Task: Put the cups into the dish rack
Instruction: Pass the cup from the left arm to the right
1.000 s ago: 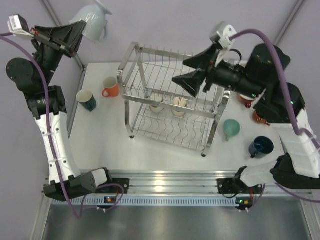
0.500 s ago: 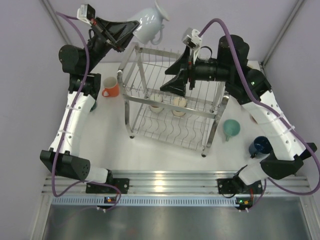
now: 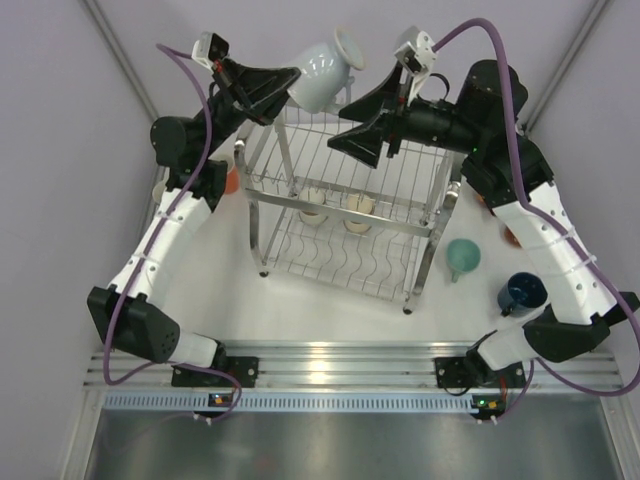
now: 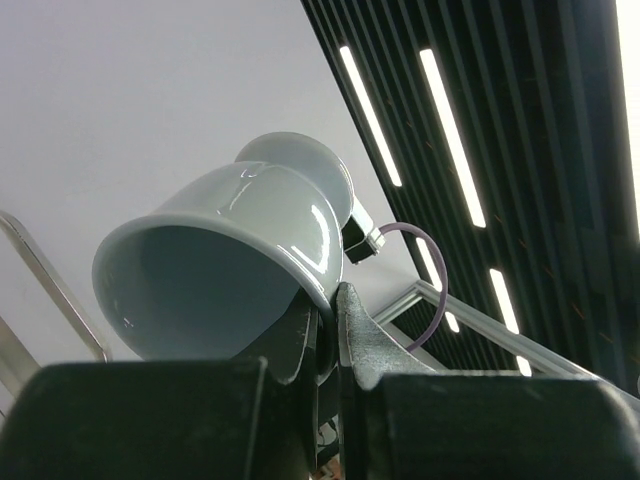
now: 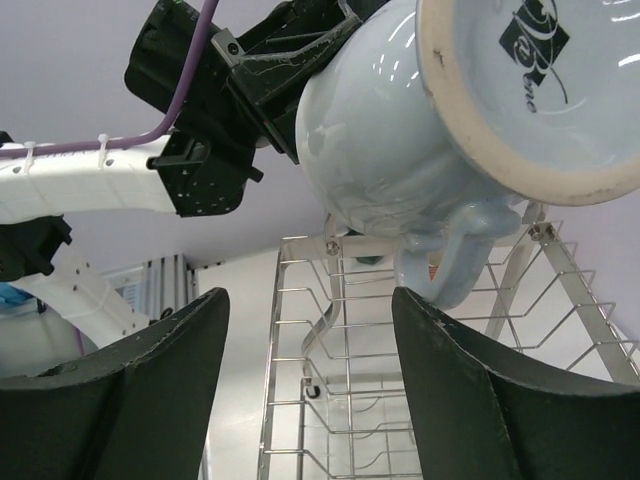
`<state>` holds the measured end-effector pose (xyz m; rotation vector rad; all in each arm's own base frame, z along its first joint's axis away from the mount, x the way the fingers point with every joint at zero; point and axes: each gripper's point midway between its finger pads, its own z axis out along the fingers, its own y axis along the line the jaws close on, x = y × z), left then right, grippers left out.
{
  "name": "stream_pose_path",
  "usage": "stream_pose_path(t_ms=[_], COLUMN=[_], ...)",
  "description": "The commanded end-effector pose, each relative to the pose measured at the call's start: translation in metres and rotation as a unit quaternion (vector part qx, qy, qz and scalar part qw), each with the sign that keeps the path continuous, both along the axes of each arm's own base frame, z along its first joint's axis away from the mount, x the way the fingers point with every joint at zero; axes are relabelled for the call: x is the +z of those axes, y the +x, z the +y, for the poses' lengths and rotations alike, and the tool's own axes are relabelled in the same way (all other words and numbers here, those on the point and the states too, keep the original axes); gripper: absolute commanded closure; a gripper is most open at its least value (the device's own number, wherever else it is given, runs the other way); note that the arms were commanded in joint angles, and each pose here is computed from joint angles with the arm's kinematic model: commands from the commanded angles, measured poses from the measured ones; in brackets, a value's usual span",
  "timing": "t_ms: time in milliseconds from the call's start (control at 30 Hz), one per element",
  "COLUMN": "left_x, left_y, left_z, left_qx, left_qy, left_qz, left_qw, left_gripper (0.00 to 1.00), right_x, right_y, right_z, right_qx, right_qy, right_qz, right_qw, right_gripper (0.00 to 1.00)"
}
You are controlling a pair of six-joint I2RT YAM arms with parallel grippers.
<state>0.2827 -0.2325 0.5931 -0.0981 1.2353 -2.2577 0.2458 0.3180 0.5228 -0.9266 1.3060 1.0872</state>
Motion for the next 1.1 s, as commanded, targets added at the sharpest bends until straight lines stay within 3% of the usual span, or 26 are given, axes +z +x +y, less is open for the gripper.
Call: stream_pose_path(t_ms=[0, 400, 667, 900, 1067], left_x=[0.041, 0.036, 0.041, 0.034, 0.024], left_y=[-0.054, -0.071, -0.075, -0.077, -0.068], left_z=[0.021, 0.022, 0.021, 0.019, 0.015], left_qx=[-0.012, -0.028, -0.029, -0.035, -0.034], left_qy=[-0.062, -0.05, -0.045, -0.038, -0.032], left_qz=[-0.09, -0.088, -0.093, -0.087, -0.075], left_qw=[0.994, 0.994, 0.994, 0.995, 0.996], left_gripper=[1.0, 1.0, 1.0, 1.0, 1.0], right_x=[0.021, -0.011, -0.034, -0.025, -0.016], right_y=[0.01, 0.029, 0.031, 0.041, 0.028], right_z=[-0.005, -0.009, -0.021, -0.025, -0.019], right_qx=[-0.018, -0.054, -0.074, -0.084, -0.042], right_qy=[0.024, -0.026, -0.054, -0.046, -0.03], right_qz=[-0.033, -0.004, 0.006, -0.002, -0.011], right_qw=[0.999, 0.998, 0.996, 0.995, 0.999], right_gripper=[0.33, 0.36, 0.31, 0.3, 0.31])
